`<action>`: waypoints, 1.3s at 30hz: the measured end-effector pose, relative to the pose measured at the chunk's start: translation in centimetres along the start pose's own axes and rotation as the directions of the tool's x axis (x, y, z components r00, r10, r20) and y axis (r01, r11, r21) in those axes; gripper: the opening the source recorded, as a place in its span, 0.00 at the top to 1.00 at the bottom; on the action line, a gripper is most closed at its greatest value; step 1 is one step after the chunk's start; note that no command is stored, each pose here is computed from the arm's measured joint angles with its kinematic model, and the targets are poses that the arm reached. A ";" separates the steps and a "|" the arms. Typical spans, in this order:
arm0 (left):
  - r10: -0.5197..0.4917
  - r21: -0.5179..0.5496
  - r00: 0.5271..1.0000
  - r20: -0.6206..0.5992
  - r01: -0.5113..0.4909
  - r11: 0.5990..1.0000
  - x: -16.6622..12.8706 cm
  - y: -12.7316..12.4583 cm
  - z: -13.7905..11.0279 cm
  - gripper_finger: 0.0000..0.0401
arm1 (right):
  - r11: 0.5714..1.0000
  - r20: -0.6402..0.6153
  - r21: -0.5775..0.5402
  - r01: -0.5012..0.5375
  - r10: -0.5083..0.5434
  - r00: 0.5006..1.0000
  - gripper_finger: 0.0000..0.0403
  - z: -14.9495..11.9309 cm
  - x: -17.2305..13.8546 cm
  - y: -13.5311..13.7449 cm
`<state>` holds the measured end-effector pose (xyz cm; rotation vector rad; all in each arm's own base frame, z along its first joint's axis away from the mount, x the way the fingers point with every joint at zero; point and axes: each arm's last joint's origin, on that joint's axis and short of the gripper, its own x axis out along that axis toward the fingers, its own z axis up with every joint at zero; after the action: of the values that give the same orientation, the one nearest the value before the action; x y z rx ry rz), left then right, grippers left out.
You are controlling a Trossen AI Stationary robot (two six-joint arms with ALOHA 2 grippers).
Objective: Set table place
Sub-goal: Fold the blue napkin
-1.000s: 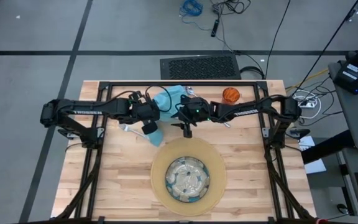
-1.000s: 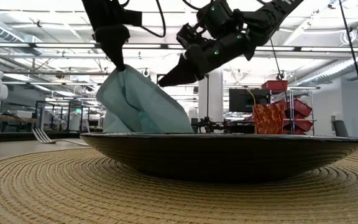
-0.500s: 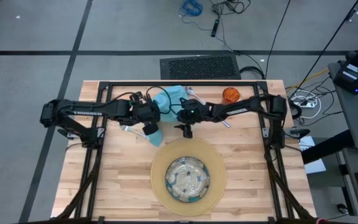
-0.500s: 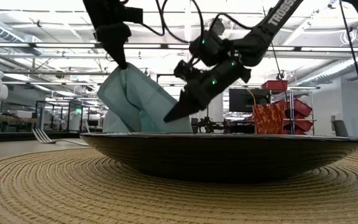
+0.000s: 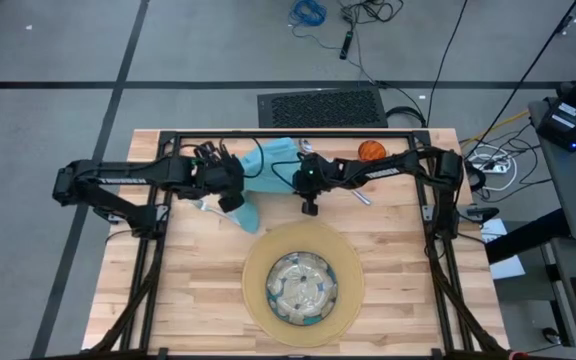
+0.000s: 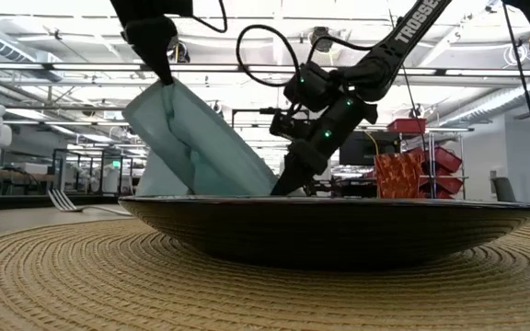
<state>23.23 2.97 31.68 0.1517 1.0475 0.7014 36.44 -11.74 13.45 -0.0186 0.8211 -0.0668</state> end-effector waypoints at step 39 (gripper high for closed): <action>0.047 0.019 0.997 -0.054 -0.046 0.999 -0.5 0.2 -1.0 1.00 | 1.000 -0.181 -0.013 -0.012 0.009 0.983 0.89 0.5 -0.9 0.0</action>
<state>22.12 2.65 31.65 0.1738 1.1059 0.7416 36.21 -11.71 14.47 -0.0219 1.0038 -0.0533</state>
